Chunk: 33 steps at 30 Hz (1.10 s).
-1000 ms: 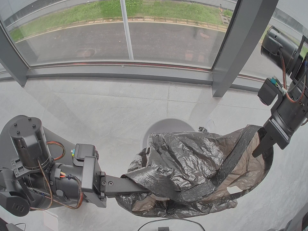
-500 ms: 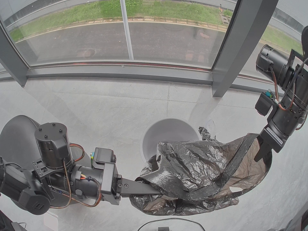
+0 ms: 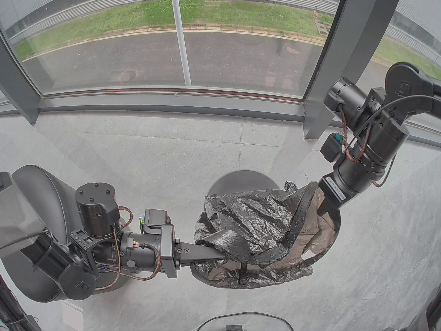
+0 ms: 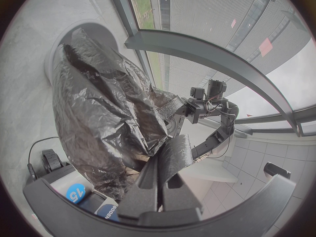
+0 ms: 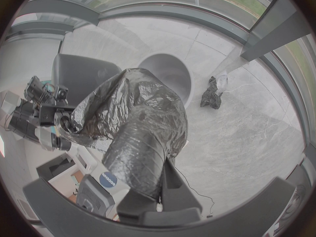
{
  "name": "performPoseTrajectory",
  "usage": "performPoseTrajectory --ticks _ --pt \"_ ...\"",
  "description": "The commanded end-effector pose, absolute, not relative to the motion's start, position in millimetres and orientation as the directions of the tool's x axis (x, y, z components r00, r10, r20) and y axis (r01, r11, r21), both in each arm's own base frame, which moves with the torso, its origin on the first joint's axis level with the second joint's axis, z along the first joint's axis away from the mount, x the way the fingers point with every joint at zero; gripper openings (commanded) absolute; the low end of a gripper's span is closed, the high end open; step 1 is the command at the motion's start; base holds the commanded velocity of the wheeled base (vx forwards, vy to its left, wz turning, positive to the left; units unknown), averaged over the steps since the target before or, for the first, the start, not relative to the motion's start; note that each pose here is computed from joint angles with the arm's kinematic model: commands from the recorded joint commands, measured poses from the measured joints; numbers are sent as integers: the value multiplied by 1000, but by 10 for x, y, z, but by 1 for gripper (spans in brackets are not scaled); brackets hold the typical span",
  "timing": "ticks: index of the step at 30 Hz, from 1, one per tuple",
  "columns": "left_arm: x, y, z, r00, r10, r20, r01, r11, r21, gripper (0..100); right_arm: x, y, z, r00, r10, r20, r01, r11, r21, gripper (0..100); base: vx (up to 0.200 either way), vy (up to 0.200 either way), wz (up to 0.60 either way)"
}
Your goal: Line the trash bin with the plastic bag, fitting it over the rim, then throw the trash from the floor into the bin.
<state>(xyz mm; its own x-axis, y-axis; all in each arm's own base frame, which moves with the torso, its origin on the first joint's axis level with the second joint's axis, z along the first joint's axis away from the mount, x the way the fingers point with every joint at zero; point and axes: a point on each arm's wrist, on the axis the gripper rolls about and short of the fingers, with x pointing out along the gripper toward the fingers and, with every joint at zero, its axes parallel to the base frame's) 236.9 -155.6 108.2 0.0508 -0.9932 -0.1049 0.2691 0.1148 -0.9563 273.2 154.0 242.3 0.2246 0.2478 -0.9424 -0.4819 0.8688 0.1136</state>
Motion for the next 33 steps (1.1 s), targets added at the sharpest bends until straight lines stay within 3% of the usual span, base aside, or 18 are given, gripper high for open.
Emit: performPoseTrajectory --ticks 1,10,15,33 --pt "2532 -1542 851 77 -989 -129 221 143 -965 0 2858 1624 2174 187 230 -955 -453 883 124 0 0 0 0" --pt "2706 -1536 722 107 -988 -113 227 135 -964 0 2964 1619 2100 198 233 -952 -433 892 128 0 0 0 0" --pt "2850 -1508 681 138 -986 -94 238 125 -963 0 3125 1692 2035 281 273 -920 -396 906 148 0 0 0 0" --pt "3075 -1274 718 233 -970 -69 259 130 -957 0 3471 2037 1554 398 358 -845 -384 901 201 0 0 0 0"
